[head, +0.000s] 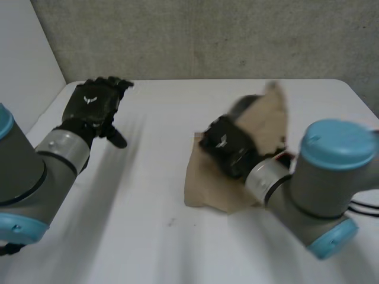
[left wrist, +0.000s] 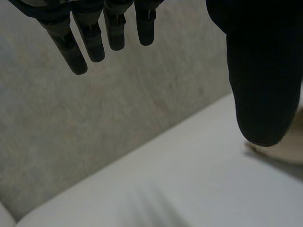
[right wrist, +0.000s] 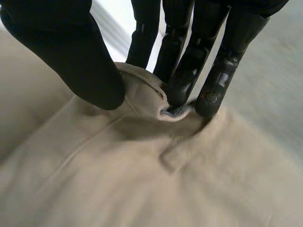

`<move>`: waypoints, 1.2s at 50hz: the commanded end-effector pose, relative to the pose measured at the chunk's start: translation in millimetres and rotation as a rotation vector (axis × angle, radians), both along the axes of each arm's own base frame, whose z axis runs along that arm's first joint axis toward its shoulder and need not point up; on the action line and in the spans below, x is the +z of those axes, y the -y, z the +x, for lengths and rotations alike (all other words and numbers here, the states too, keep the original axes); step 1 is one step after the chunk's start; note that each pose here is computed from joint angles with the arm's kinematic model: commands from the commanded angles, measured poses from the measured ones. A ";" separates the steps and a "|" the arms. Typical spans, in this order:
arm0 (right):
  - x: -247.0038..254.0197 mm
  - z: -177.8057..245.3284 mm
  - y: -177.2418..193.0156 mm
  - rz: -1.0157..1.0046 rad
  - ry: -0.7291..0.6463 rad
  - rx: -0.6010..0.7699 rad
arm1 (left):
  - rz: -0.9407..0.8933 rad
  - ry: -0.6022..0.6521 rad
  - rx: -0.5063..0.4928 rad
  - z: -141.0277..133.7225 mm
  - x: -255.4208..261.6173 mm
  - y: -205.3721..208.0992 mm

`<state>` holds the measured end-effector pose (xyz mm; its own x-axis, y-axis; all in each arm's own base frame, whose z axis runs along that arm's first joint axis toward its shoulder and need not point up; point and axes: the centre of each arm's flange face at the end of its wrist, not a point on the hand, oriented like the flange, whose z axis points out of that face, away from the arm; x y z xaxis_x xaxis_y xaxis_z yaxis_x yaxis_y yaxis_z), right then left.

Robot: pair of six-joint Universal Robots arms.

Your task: Fold the shorts.

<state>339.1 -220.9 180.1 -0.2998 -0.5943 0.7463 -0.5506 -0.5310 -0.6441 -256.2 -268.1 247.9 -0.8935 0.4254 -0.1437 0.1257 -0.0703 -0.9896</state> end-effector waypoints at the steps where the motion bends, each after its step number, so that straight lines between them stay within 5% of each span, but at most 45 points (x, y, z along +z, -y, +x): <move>1: -8.0 2.0 -5.5 0.172 0.082 0.020 | -0.032 -0.105 -0.067 -33.5 18.1 11.4; 11: 62.5 -65.2 75.4 0.349 0.550 -0.297 | -0.034 -0.118 -0.220 -107.0 15.3 5.2; 20: 29.1 -75.7 97.8 0.577 0.501 -0.419 | 0.180 0.014 -0.261 -140.9 -47.9 -5.1; 28: -12.8 -70.8 109.1 0.712 0.370 -0.465 | 0.289 0.117 -0.149 -132.7 -91.9 -2.3; 44: -42.8 -74.2 112.9 0.662 0.198 -0.499 | 0.364 0.277 -0.176 -127.4 -120.3 -14.7; 53: 46.4 -78.6 103.9 0.486 0.389 -0.490 | 0.235 0.208 -0.159 -115.9 -42.7 -17.8; 60: 131.3 -100.5 87.4 0.302 0.667 -0.595 | 0.080 0.011 -0.009 -47.7 67.5 -10.4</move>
<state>256.4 -323.6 243.3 -0.8327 -0.5106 0.2144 -0.2954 0.0822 -0.9518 -354.2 -257.0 236.7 -0.8094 0.5560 -0.1890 0.2866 0.0932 -0.9535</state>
